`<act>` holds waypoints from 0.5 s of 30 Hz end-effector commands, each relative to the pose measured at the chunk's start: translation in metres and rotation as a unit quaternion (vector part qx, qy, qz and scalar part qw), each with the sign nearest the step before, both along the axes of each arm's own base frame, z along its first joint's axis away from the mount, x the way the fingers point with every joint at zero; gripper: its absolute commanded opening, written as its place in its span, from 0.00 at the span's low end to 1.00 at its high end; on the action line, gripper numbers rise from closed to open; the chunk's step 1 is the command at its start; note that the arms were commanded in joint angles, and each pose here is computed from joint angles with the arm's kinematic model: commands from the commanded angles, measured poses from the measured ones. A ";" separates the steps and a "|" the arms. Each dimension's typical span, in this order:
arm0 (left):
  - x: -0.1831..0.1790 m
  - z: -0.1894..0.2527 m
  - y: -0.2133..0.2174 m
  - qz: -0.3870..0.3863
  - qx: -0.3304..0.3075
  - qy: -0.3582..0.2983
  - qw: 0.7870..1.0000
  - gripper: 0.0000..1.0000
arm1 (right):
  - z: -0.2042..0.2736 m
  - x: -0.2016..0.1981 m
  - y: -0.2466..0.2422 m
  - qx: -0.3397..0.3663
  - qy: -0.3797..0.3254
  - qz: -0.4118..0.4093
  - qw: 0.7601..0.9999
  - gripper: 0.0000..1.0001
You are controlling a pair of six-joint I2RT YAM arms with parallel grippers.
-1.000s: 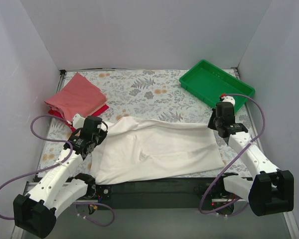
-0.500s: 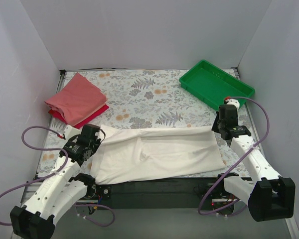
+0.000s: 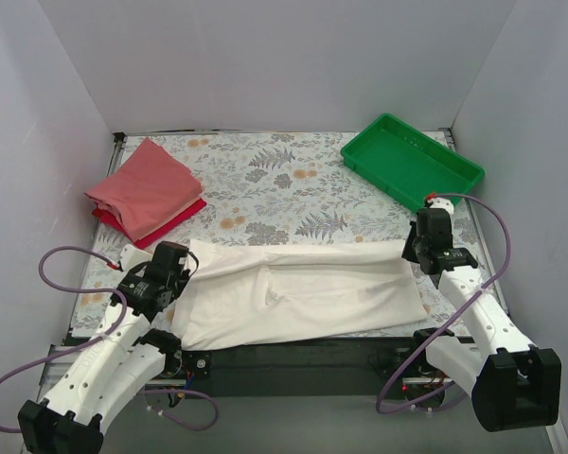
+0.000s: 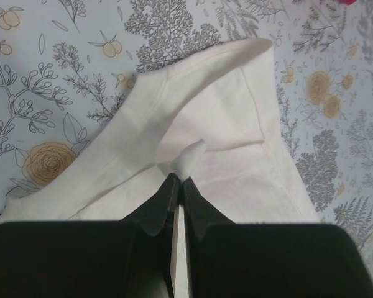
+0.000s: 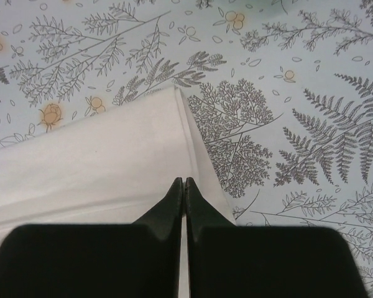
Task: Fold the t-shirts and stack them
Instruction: Fold the tshirt
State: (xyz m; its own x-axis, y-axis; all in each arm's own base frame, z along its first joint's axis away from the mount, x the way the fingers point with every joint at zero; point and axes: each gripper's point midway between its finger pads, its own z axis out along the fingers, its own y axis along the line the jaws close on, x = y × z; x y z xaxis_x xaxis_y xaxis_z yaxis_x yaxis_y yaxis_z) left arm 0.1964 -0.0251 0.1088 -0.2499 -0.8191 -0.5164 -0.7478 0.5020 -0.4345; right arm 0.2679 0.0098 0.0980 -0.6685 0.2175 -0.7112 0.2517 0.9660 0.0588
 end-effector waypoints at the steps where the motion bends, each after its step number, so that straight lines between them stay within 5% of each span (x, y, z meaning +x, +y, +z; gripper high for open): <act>1: -0.008 -0.017 -0.002 0.052 -0.042 0.013 0.998 0.00 | -0.014 -0.010 0.001 0.011 0.015 -0.005 1.000 0.03; 5: -0.022 -0.038 -0.003 0.063 -0.050 0.053 0.995 0.00 | -0.036 -0.026 0.002 0.026 0.046 -0.018 0.998 0.09; 7: -0.026 -0.043 -0.008 0.058 -0.061 0.064 0.994 0.19 | -0.045 -0.034 0.001 0.028 0.058 -0.026 0.998 0.20; 8: -0.025 -0.043 -0.010 0.055 -0.066 0.064 0.994 0.34 | -0.046 -0.035 0.001 0.027 0.058 -0.026 0.998 0.46; 9: -0.024 -0.040 -0.011 0.052 -0.069 0.062 0.994 0.57 | -0.044 -0.035 0.000 0.024 0.056 -0.027 0.998 0.57; 15: -0.018 -0.009 -0.006 0.048 -0.058 0.030 0.997 0.74 | -0.001 -0.018 0.012 0.042 -0.007 0.018 0.999 0.98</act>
